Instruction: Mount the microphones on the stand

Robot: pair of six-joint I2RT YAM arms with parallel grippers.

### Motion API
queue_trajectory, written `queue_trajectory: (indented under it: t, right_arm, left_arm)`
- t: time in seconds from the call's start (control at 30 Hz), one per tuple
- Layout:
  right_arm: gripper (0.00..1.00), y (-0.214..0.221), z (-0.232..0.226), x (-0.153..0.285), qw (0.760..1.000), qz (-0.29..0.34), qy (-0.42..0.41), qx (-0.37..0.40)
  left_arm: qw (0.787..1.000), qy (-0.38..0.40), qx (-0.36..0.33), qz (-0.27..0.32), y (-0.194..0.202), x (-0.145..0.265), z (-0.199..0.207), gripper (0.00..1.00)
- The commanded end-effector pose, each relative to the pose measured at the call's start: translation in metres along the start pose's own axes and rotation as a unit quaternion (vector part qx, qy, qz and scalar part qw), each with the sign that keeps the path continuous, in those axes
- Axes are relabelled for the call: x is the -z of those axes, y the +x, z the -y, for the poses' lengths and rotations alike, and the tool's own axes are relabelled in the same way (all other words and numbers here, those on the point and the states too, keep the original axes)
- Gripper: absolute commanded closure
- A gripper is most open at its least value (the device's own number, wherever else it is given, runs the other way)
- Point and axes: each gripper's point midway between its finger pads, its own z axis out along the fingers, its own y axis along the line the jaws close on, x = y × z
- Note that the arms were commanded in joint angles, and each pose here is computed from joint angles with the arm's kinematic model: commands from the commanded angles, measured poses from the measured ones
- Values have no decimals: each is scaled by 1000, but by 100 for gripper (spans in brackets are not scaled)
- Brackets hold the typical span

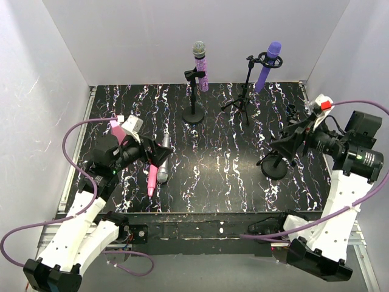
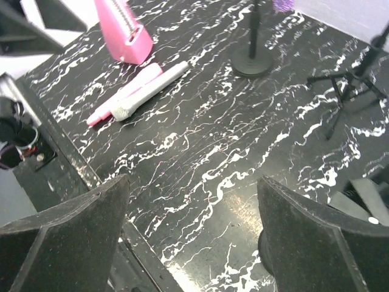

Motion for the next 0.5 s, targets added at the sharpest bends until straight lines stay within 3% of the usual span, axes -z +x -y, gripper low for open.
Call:
queue_trajectory:
  t: [0.0, 0.13, 0.47]
  right_arm:
    - [9, -24, 31, 5, 997, 11, 67, -40]
    - [11, -23, 68, 11, 987, -2, 145, -73]
    - [14, -21, 108, 30, 963, -21, 256, -79]
  left_arm:
    - [1000, 19, -6, -8, -4, 2, 8, 2]
    - [1000, 21, -9, -12, -2, -1, 7, 2]
    - [1000, 22, -11, -18, 3, -6, 3, 2]
